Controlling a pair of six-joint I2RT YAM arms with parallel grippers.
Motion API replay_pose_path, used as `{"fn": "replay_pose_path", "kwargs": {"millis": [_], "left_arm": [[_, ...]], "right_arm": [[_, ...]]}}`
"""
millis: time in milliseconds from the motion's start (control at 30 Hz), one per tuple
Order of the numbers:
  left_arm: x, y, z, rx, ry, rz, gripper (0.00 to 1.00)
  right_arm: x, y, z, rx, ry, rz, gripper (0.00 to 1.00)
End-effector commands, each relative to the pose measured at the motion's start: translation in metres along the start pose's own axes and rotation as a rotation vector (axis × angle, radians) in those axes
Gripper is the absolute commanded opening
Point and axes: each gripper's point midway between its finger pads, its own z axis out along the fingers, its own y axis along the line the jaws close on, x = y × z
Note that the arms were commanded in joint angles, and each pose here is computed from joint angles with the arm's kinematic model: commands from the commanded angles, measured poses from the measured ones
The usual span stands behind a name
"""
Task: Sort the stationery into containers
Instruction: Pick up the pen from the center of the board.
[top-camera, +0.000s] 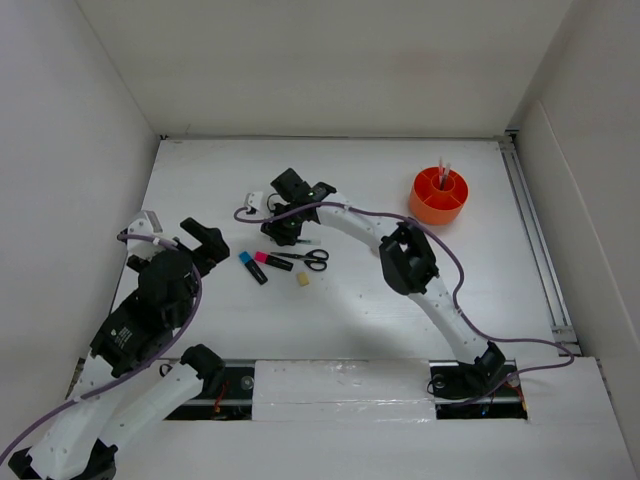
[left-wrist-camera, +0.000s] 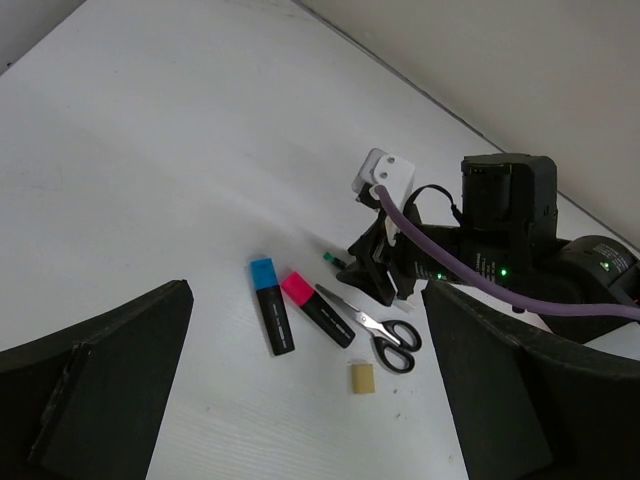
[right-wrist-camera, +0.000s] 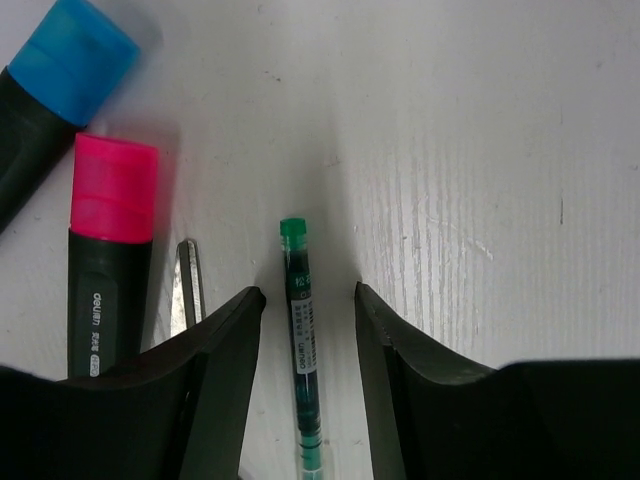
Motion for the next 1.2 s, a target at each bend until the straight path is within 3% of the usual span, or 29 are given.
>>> {"fn": "replay_pose_path", "kwargs": {"millis": [0, 200, 267, 300, 333, 433, 600, 667, 700, 767, 933, 1000, 1067, 1100, 1133, 1167], "left_arm": [[-0.010, -0.005, -0.002, 0.021, -0.030, -0.023, 1.00], [-0.010, -0.005, -0.002, 0.021, -0.030, -0.023, 1.00], [-0.011, -0.004, -0.003, 0.025, -0.035, -0.029, 1.00], [-0.011, -0.004, -0.003, 0.025, -0.035, -0.029, 1.00], [-0.011, -0.004, -0.003, 0.025, -0.035, -0.029, 1.00], [-0.008, -0.003, -0.002, 0.021, -0.030, -0.023, 1.00], [-0.010, -0.002, -0.003, 0.025, -0.035, -0.029, 1.00], [-0.010, -0.002, -0.003, 0.025, -0.035, -0.029, 1.00], [-0.010, -0.002, -0.003, 0.025, -0.035, -0.029, 1.00], [-0.007, -0.004, -0.002, 0.028, -0.024, -0.014, 1.00], [-0.009, -0.008, -0.002, 0.044, -0.029, -0.018, 1.00], [-0.011, -0.007, -0.004, 0.049, -0.034, -0.024, 1.00], [-0.013, -0.006, -0.006, 0.054, -0.040, -0.032, 1.00], [-0.008, -0.006, -0.004, 0.057, -0.028, -0.016, 1.00], [-0.008, -0.006, -0.004, 0.057, -0.028, -0.016, 1.00], [-0.010, -0.008, -0.004, 0.062, -0.033, -0.022, 1.00]], "right_arm": [[0.025, -0.002, -0.009, 0.002, 0.103, 0.034, 0.48], [0.044, 0.004, -0.006, -0.025, 0.138, 0.057, 0.43], [0.038, 0.007, -0.007, -0.045, 0.115, 0.047, 0.36], [0.042, 0.007, -0.003, -0.050, 0.122, 0.050, 0.30], [0.036, 0.007, -0.005, -0.053, 0.105, 0.046, 0.12], [0.032, 0.009, -0.004, -0.095, 0.069, 0.046, 0.00], [0.003, -0.012, -0.022, -0.073, -0.087, 0.065, 0.00], [-0.048, -0.048, -0.070, 0.069, -0.288, 0.070, 0.00], [-0.038, -0.047, -0.074, 0.081, -0.304, 0.106, 0.00], [-0.086, -0.075, -0.143, 0.244, -0.503, 0.113, 0.00], [-0.097, -0.095, -0.233, 0.363, -0.626, 0.155, 0.00], [-0.114, -0.093, -0.292, 0.431, -0.757, 0.127, 0.00], [-0.082, -0.100, -0.311, 0.484, -0.777, 0.178, 0.00], [-0.090, -0.096, -0.358, 0.550, -0.867, 0.138, 0.00], [-0.072, -0.107, -0.384, 0.608, -0.904, 0.138, 0.00], [-0.039, -0.105, -0.375, 0.619, -0.892, 0.169, 0.00]]}}
